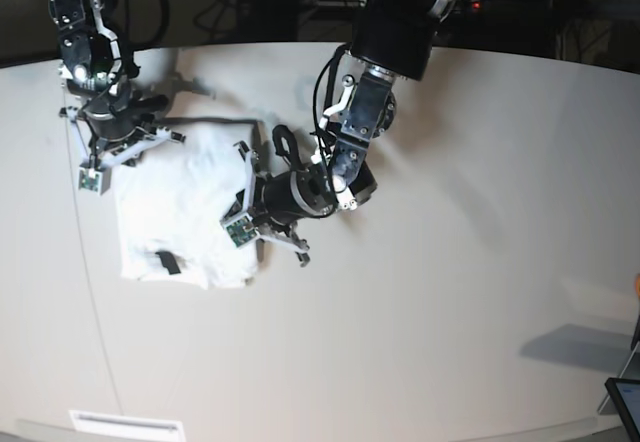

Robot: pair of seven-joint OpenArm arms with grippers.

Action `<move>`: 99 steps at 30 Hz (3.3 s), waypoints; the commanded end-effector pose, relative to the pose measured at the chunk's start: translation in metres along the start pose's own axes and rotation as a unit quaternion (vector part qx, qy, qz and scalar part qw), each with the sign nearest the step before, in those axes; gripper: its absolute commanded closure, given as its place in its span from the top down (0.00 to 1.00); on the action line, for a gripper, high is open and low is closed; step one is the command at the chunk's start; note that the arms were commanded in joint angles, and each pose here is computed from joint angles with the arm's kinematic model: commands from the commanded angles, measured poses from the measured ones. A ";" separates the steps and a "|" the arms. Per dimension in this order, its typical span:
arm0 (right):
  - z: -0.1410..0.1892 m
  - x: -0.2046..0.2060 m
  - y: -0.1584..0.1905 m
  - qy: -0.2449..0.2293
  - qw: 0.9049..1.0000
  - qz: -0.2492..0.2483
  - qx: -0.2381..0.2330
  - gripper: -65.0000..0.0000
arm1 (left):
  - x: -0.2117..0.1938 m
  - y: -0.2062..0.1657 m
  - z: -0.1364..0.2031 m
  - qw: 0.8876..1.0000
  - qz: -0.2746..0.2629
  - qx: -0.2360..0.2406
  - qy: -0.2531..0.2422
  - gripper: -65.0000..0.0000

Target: Fold the T-shirt properly

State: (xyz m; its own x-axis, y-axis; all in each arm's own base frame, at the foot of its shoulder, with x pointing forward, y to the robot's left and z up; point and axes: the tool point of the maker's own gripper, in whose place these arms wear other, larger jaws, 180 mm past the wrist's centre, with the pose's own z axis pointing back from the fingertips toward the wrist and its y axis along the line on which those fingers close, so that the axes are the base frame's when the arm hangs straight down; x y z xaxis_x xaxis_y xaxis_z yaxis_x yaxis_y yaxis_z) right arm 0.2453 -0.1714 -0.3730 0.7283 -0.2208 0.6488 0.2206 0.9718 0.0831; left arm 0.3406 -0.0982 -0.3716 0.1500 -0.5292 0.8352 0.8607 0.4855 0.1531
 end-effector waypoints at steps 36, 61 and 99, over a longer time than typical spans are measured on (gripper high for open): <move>0.012 0.053 -0.022 -0.129 0.987 0.070 -0.065 0.00 | 0.063 0.113 0.028 0.992 -0.027 0.098 -0.080 0.00; 0.094 0.078 -0.025 -0.445 0.868 0.213 -0.057 0.00 | -0.017 -0.029 0.195 0.948 0.033 0.206 -0.240 0.00; 0.040 -0.306 -0.119 0.072 0.930 0.335 -0.137 0.00 | -0.301 -0.246 0.204 0.930 0.349 0.092 0.066 0.00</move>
State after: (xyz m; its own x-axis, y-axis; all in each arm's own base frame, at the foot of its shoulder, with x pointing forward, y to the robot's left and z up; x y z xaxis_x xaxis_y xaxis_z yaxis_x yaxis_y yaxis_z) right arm -0.0277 -0.2118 -0.5583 0.8501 0.3772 0.3674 -0.1674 0.8552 -0.4906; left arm -0.0066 0.0836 -0.5578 0.7106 -0.1295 0.6915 0.4395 0.8493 -0.2926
